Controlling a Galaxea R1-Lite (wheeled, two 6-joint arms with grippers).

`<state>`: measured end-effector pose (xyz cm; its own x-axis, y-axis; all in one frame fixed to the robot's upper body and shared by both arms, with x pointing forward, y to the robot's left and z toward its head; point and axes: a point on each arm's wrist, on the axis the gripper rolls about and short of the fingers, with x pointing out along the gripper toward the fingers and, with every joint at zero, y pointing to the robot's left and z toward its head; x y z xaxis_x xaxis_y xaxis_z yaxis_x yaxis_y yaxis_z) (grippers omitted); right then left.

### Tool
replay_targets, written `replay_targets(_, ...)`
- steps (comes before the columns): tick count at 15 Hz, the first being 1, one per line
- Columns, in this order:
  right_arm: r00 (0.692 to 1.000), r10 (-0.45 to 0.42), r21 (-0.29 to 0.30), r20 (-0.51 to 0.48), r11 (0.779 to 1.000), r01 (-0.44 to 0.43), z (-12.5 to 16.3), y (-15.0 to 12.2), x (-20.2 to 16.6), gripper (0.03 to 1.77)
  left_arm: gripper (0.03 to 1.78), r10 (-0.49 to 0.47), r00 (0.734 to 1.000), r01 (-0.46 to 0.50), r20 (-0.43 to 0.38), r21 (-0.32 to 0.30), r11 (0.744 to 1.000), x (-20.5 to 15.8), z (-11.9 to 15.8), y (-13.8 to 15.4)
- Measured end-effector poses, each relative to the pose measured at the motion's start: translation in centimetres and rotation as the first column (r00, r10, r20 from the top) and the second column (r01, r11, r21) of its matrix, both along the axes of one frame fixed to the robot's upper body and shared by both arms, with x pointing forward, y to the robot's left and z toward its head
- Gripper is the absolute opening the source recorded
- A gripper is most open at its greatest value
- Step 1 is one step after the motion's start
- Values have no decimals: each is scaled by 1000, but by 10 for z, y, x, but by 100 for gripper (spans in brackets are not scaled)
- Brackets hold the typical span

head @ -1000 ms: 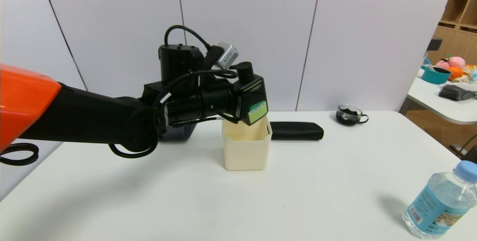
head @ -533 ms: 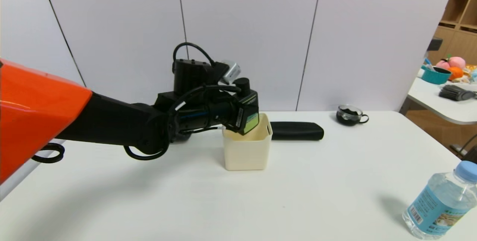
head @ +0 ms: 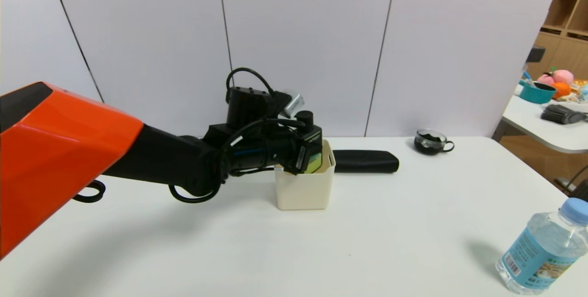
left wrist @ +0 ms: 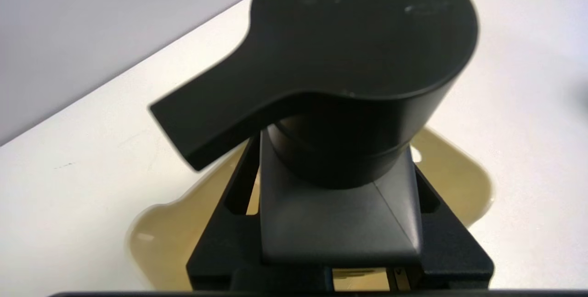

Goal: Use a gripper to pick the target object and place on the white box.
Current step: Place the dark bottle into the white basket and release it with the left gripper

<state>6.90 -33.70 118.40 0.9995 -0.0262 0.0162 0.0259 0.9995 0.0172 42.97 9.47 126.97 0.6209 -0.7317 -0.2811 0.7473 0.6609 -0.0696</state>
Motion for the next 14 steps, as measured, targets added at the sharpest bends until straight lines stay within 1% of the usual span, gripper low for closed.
replay_targets(1,1000,0,0,0,1000,0,0,0,0,170,67,0,1000,0,-2,0,1000,0,-1,0)
replay_targets(4,1000,0,0,0,1000,0,0,0,0,170,100,-2,1000,2,11,-3,1000,0,1,-2)
replay_targets(6,1000,0,0,0,1000,0,0,0,0,170,116,-1,1000,1,11,-1,1000,0,2,-1)
replay_targets(9,1000,0,0,0,1000,0,0,0,0,170,134,0,1000,1,28,-10,1000,-2,9,0)
replay_targets(11,1000,0,0,0,1000,0,0,0,0,170,142,20,997,-17,70,-33,999,-6,30,3)
replay_targets(12,1000,0,0,0,1000,0,0,0,0,170,145,46,993,-41,105,-48,998,-10,47,7)
replay_targets(14,1000,0,0,0,1000,0,0,0,0,170,151,127,973,-111,193,-90,990,-24,83,20)
